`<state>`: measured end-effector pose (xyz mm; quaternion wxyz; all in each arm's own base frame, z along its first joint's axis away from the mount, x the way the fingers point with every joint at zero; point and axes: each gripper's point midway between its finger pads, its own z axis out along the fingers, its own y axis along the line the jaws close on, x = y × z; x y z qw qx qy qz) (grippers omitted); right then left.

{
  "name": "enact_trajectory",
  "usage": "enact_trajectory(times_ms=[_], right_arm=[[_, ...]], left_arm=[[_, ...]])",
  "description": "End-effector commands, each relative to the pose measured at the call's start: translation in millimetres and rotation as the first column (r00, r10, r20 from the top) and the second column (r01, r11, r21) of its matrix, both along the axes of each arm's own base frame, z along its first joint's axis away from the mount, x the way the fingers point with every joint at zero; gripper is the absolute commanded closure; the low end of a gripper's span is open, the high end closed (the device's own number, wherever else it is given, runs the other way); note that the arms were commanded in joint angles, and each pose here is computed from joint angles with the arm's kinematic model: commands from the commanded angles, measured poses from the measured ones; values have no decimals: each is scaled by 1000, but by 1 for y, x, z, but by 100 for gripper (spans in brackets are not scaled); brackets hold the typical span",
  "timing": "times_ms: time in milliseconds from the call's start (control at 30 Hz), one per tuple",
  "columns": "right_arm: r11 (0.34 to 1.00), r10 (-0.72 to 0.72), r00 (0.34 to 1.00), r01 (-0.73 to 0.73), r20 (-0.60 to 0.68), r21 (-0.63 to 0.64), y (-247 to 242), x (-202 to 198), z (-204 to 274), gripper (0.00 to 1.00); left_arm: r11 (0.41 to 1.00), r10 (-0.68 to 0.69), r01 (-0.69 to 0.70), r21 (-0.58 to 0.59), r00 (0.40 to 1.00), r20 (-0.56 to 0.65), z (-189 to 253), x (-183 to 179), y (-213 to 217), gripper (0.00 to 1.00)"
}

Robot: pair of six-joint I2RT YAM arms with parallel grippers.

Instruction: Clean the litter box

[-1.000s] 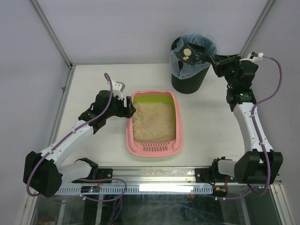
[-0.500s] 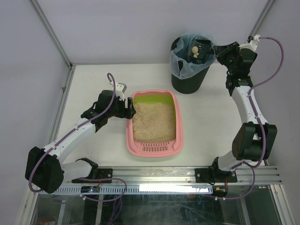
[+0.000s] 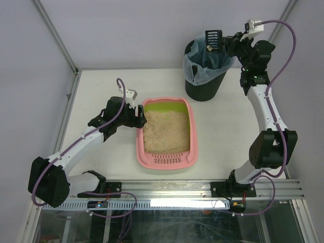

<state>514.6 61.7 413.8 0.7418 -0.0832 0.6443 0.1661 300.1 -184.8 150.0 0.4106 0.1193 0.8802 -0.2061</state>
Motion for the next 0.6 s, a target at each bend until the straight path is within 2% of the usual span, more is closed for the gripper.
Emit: enact_trajectory(times_ms=[0,167,300,467,567], right_arm=[[966,-36,979,86,200,-245,9,-7,55,100],[902,-94,963,190,254,-388,22,-6,67,100],[864,-158,952,262,262,-430,18,-4,65,100],[862,-185,943,290,275,-416,17,-10,68,100],[904,-209,943,288,260,-316,20,-20,85,100]], left_arm=[[1000,-16,18,-22,996,85,28,14,-4,27],[999,-20,23,-26,996,86,29,13,-4,28],[999,-23,25,-27,996,87,29,13,-5,28],[999,-25,27,-28,996,86,29,13,-5,28],[999,-25,27,-29,996,86,30,13,-5,28]])
